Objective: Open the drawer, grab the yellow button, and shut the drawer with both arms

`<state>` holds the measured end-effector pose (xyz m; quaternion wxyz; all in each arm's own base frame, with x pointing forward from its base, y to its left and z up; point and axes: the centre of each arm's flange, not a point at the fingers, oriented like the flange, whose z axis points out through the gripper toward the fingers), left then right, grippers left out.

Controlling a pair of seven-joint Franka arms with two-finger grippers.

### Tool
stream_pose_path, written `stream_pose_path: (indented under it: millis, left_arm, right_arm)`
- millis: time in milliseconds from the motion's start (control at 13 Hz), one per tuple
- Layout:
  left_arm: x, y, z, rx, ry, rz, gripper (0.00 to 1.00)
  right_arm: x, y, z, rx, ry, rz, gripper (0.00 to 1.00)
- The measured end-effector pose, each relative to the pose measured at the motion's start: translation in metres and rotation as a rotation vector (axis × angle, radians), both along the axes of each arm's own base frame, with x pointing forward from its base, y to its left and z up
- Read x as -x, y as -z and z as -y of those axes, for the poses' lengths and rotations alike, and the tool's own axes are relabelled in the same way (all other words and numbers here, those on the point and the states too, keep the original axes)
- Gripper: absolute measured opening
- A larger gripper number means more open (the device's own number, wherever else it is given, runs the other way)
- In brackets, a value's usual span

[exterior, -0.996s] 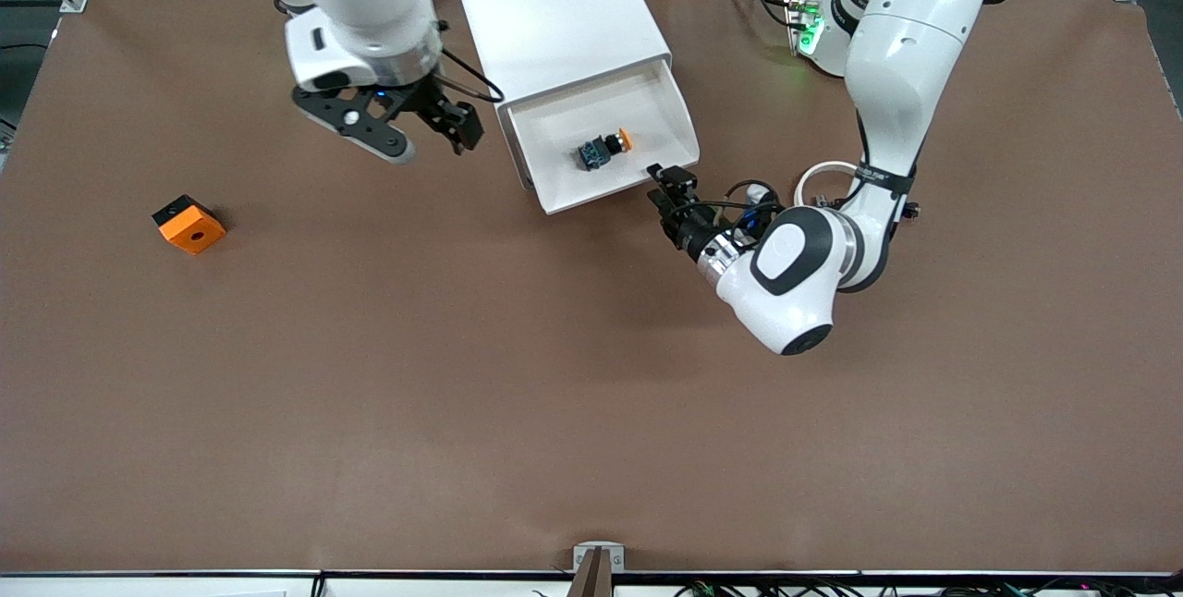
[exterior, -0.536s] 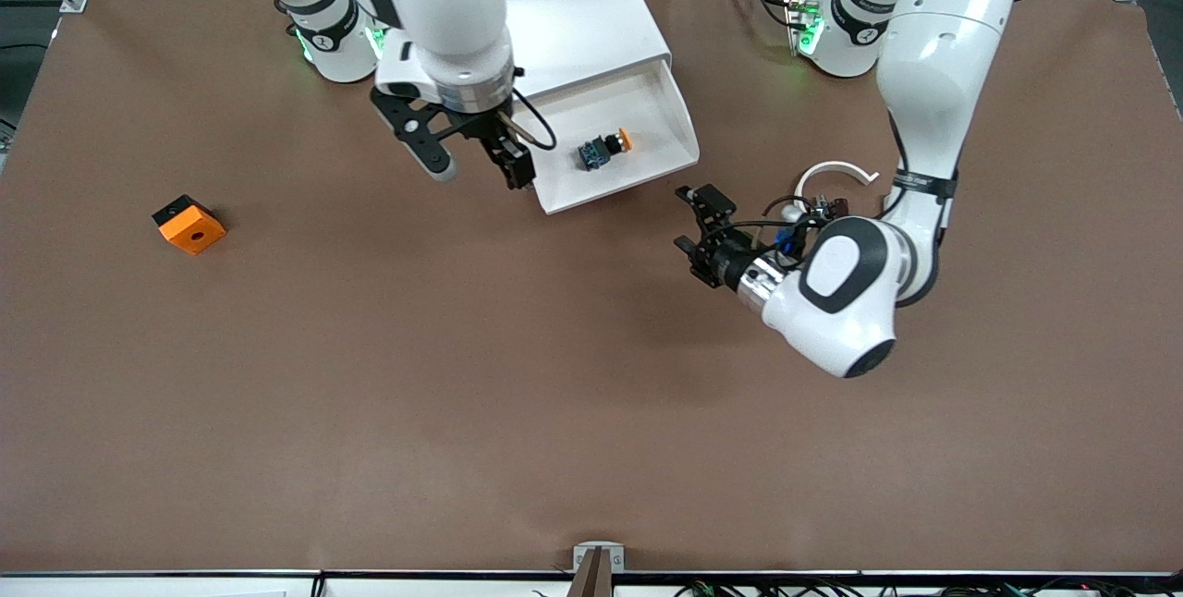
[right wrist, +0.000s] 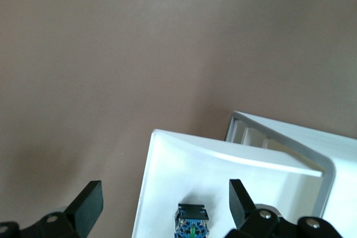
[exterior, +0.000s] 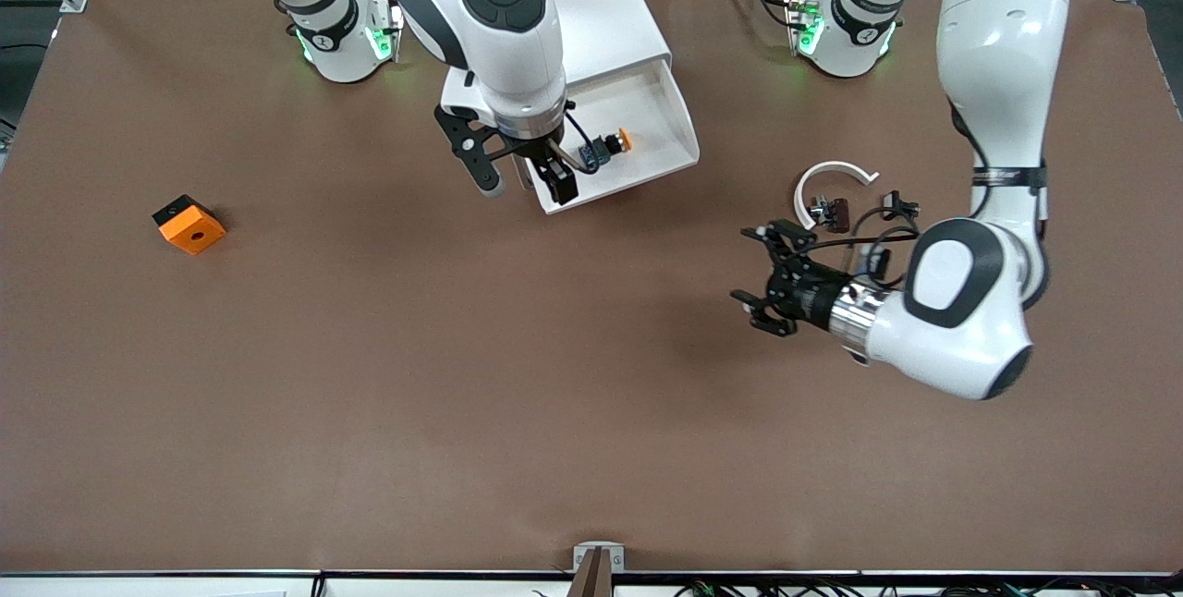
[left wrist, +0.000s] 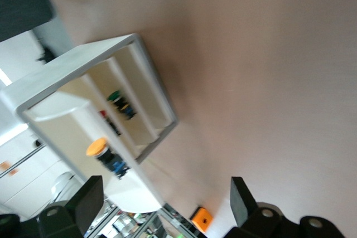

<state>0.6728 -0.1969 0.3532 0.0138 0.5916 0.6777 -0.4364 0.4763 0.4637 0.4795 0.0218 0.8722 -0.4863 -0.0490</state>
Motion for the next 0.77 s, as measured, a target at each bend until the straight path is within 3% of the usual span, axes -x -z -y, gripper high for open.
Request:
stream_pose_path:
  millis: [307, 613, 766]
  left_arm:
    - [-0.018, -0.017, -0.036, -0.044, 0.023, 0.195, 1.00]
    - [-0.016, -0.068, -0.058, -0.009, 0.267, 0.458, 1.00]
    - [-0.017, -0.078, -0.079, 0.007, 0.389, 0.558, 1.00]
  right_arm:
    - [0.003, 0.024, -0.016, -0.016, 0.024, -0.027, 1.00]
    - [0.013, 0.035, -0.030, -0.006, 0.003, -0.038, 0.95]
    - [0.021, 0.042, -0.038, 0.001, -0.013, -0.046, 0.95]
